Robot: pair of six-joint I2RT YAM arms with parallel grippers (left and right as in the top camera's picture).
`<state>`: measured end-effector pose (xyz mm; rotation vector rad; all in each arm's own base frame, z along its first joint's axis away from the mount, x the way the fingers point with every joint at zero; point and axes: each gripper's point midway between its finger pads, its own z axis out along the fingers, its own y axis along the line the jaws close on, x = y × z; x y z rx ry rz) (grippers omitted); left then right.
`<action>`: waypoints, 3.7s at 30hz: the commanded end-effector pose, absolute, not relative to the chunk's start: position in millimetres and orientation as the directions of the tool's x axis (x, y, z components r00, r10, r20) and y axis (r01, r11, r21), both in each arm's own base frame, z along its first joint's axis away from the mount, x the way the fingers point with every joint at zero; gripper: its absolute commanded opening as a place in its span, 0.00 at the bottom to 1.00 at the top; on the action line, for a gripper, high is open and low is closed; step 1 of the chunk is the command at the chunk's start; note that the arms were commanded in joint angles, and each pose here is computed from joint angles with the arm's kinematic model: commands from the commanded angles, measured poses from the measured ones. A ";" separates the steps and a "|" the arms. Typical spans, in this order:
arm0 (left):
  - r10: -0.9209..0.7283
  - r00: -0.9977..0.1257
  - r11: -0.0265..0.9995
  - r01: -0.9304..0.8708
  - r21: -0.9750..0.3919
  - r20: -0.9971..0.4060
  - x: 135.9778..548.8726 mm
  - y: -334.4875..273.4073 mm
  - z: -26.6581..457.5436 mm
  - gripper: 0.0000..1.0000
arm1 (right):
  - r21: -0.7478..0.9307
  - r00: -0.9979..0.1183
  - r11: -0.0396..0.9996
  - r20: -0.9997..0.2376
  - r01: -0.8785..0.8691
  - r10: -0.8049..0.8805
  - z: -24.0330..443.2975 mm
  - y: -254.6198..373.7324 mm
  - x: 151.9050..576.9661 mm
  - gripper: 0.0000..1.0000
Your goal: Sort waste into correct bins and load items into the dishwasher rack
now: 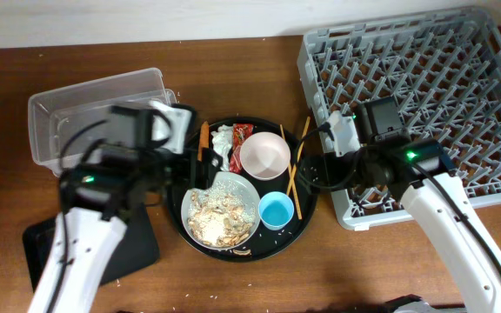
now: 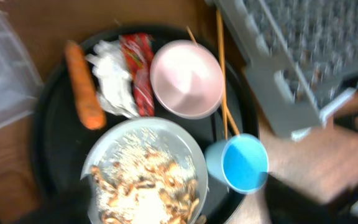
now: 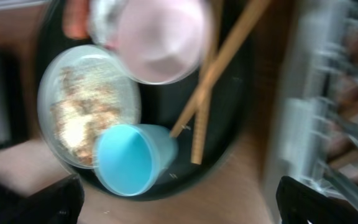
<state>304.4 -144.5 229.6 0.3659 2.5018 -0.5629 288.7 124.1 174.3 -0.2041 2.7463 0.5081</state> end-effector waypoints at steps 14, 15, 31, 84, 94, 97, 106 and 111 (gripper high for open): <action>0.604 -0.773 0.761 0.631 -0.148 -0.194 254.2 -271.0 64.4 0.47 | 0.325 -0.854 0.887 -0.300 0.327 0.424 182.7 18.6 302.4 0.98; 0.606 -0.776 0.764 0.629 -0.147 -0.172 253.3 -270.2 56.8 0.40 | 0.325 -0.855 0.887 -0.297 0.328 0.424 182.4 18.7 301.7 0.98; 0.262 -0.765 0.227 0.641 -0.733 -0.588 291.8 -251.6 338.6 0.00 | 0.708 -0.764 0.354 -0.645 -0.611 -0.026 291.1 148.2 275.7 0.92; 0.180 -0.683 0.139 0.730 -0.669 -0.708 312.3 -235.8 363.4 0.99 | 0.535 -0.570 0.779 -0.546 0.326 0.614 254.1 -85.7 337.5 0.40; 0.185 -0.688 0.180 0.726 -0.664 -0.702 316.2 -234.5 357.6 0.99 | 0.091 -0.490 0.573 -0.422 0.814 0.763 176.7 -179.5 265.4 0.40; 0.185 -0.689 0.180 0.725 -0.665 -0.701 316.1 -234.4 357.5 0.99 | 0.193 -0.573 0.631 -0.281 0.752 0.770 146.6 -155.9 285.5 0.40; 0.187 -0.695 0.181 0.719 -0.671 -0.694 315.0 -234.4 356.8 0.99 | 0.251 -0.609 0.649 -0.224 0.719 0.761 144.1 -145.3 295.7 0.74; 0.218 -0.700 0.279 0.712 -0.644 -0.680 320.7 -236.6 340.6 0.99 | 0.353 -0.662 0.748 -0.349 0.563 0.663 221.5 -118.2 308.5 0.75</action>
